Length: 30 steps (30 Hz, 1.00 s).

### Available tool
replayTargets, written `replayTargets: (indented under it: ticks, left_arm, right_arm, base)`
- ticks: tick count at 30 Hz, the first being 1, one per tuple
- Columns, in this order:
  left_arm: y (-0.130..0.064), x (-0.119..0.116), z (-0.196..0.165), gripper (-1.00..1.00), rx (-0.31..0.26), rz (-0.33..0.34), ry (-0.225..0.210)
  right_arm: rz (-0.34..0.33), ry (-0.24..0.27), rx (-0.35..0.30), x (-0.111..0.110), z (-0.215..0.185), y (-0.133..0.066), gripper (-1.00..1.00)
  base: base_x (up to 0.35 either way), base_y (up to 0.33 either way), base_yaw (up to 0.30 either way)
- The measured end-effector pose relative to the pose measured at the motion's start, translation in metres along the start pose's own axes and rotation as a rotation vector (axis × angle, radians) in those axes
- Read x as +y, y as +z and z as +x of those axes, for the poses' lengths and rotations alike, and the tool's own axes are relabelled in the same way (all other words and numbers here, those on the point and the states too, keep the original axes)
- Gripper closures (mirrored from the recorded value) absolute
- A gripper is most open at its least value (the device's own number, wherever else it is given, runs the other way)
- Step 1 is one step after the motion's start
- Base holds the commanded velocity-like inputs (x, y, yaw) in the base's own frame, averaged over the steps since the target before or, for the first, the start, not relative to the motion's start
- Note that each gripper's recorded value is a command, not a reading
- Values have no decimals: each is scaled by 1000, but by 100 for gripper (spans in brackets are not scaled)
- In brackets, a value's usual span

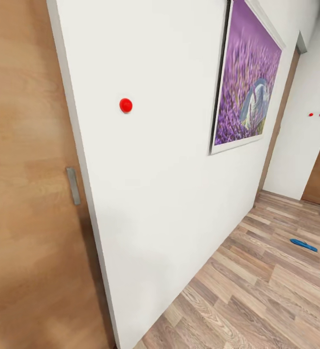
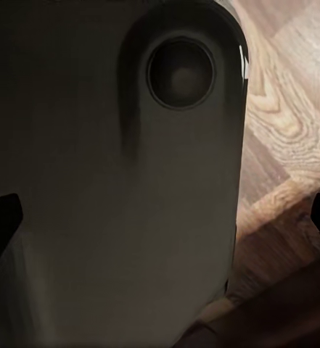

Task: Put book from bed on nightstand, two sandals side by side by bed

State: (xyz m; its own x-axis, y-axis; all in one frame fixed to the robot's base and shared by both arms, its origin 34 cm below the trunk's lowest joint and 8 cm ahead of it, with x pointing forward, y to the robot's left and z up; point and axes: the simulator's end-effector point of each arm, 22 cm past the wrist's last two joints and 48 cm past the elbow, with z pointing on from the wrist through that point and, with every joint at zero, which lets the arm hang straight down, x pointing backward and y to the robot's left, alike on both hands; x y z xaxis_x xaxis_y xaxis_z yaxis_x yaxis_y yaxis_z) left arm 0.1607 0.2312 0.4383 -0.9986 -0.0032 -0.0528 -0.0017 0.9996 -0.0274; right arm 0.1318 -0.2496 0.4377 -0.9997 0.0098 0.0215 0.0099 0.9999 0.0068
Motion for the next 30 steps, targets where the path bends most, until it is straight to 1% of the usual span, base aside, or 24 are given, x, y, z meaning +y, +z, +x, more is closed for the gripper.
replayTargets:
  ticks: [30]
  left_arm:
    - [0, 0, -6, -100, -15, 0, 0]
  right_arm:
    - [0, 2, -12, 0, -4, 0, -100]
  base:
    - [0, 0, -280]
